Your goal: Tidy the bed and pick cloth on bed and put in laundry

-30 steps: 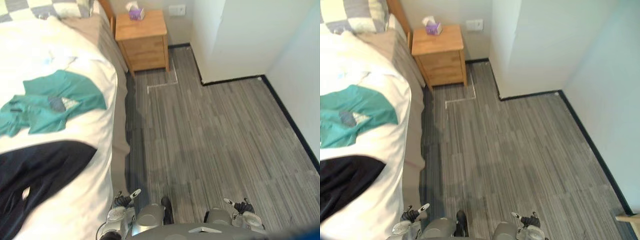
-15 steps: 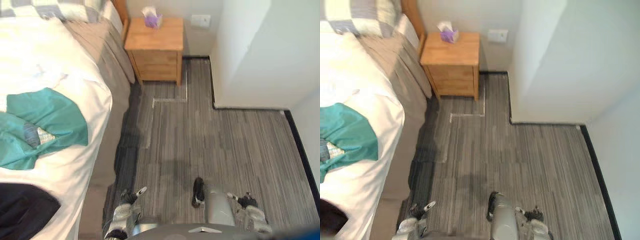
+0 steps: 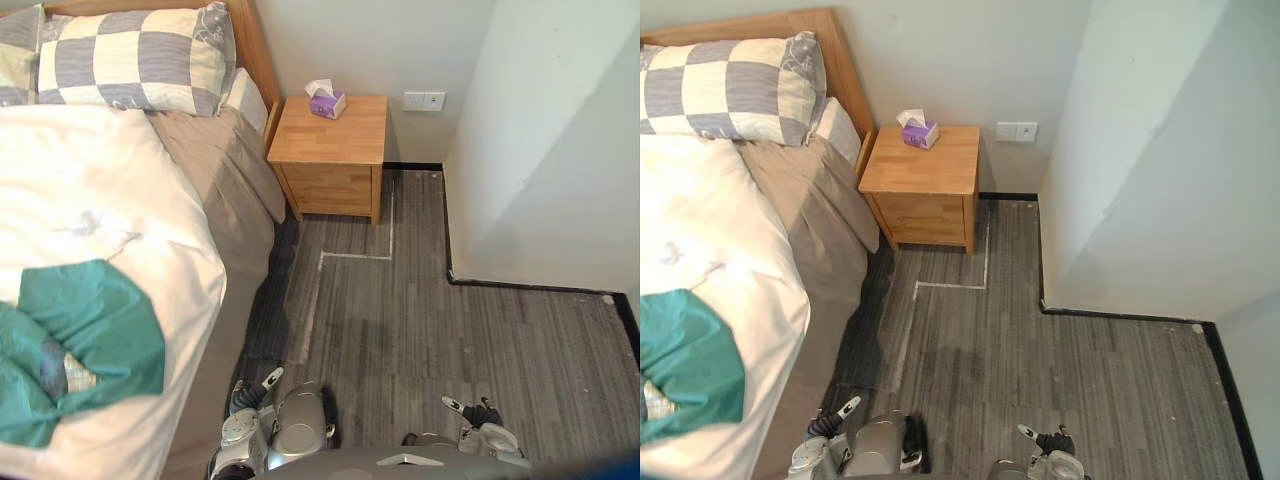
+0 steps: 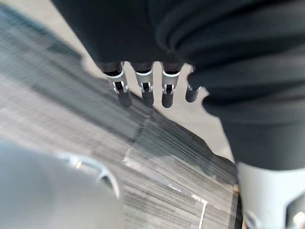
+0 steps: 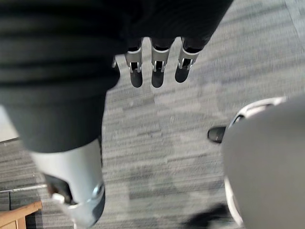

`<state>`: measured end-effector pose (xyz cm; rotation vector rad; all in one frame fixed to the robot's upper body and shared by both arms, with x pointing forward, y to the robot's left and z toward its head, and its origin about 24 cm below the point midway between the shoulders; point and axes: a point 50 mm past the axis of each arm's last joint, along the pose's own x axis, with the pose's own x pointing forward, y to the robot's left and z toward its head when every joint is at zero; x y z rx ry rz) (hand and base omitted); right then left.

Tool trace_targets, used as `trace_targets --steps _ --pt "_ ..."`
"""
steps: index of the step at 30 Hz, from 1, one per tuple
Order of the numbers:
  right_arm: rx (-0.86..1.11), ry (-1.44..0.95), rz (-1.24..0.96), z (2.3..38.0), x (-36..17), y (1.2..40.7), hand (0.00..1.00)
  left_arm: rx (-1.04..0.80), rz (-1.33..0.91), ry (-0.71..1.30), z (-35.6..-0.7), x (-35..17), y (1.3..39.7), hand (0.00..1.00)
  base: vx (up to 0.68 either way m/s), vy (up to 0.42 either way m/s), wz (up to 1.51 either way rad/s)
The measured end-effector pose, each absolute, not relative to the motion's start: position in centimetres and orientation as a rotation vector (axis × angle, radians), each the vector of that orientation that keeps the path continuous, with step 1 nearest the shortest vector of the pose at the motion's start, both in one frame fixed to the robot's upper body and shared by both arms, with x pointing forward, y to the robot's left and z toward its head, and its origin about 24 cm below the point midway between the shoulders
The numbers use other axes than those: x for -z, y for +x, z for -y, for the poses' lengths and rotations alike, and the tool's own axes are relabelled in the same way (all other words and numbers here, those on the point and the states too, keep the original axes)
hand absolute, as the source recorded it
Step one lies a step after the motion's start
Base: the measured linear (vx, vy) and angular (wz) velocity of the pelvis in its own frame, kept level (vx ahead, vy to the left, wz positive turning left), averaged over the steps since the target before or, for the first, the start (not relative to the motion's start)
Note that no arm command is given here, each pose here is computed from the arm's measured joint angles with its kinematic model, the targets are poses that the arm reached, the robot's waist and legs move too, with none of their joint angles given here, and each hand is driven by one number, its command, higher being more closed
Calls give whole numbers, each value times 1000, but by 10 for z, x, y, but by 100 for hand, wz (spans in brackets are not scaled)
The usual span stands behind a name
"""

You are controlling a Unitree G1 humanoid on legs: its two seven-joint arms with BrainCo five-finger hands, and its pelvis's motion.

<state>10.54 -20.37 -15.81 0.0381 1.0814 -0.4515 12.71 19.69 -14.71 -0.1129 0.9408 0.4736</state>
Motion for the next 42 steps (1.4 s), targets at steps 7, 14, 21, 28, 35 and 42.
trace_targets --steps 7,14,21,28,35,42 --pt "418 25 -1100 195 160 102 0 -439 -968 -40 -208 148 124 0 407 190 38" --pt "428 -14 -1069 212 156 105 0 -377 -1032 5 -201 154 110 0 375 46 104" --pt "392 -32 -1037 208 153 119 0 -404 -1000 -17 -204 153 110 0 303 -289 124" --pt "332 -59 -1004 198 150 126 0 -473 -999 -151 -183 155 109 0 201 -279 113" --pt "313 -51 -1029 189 154 116 0 -535 -979 -182 -191 153 106 0 67 -94 106" --pt "338 -39 -1057 193 156 116 0 -466 -968 -120 -192 151 110 0 53 31 38"
